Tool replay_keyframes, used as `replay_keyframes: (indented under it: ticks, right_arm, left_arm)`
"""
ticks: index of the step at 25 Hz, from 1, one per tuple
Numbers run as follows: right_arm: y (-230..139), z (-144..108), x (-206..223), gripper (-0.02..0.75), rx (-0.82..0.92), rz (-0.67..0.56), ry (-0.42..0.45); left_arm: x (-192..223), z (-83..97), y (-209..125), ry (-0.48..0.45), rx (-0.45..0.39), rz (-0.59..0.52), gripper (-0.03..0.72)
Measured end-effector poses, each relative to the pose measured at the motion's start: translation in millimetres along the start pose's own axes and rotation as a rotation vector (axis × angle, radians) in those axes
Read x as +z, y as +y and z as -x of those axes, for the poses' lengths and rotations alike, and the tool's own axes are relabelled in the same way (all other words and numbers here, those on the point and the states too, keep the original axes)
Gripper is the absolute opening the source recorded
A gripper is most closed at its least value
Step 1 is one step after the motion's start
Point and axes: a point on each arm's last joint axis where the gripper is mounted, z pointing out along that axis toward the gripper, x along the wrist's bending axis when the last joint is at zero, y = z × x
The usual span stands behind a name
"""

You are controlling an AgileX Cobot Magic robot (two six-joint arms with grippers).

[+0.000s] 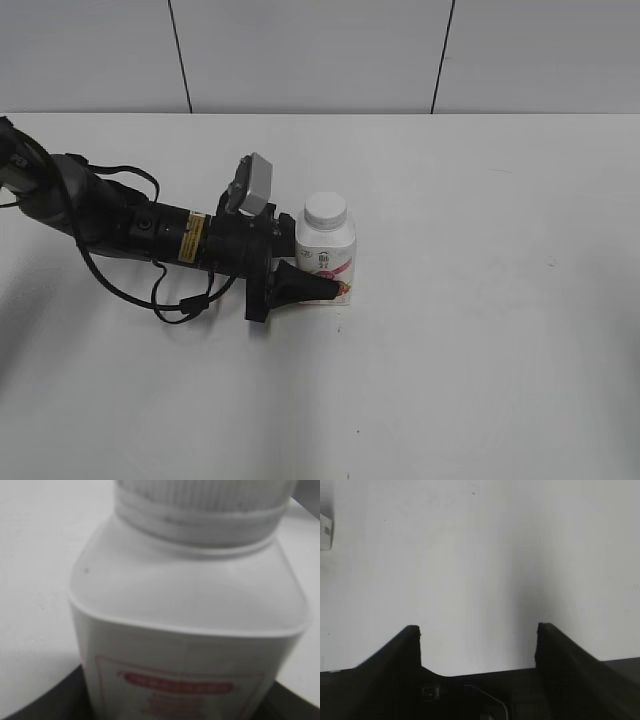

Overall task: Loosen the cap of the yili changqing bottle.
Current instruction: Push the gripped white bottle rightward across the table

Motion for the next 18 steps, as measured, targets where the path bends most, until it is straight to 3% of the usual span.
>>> replay_keyframes:
  ticks: [11,18]
  right_arm:
    - [87.8,-11.2,62.5,0.539,0.107,-0.266,0.138]
    - [118.5,-53.7,101.0,0.535,0.084,-0.369,0.165]
  left_arm:
    - [0.0,0.4,0.0,-0.005,0.002,0.0,0.415]
    - [0.0,0.3,-0.2,-0.003,0.002,-0.002,0.415]
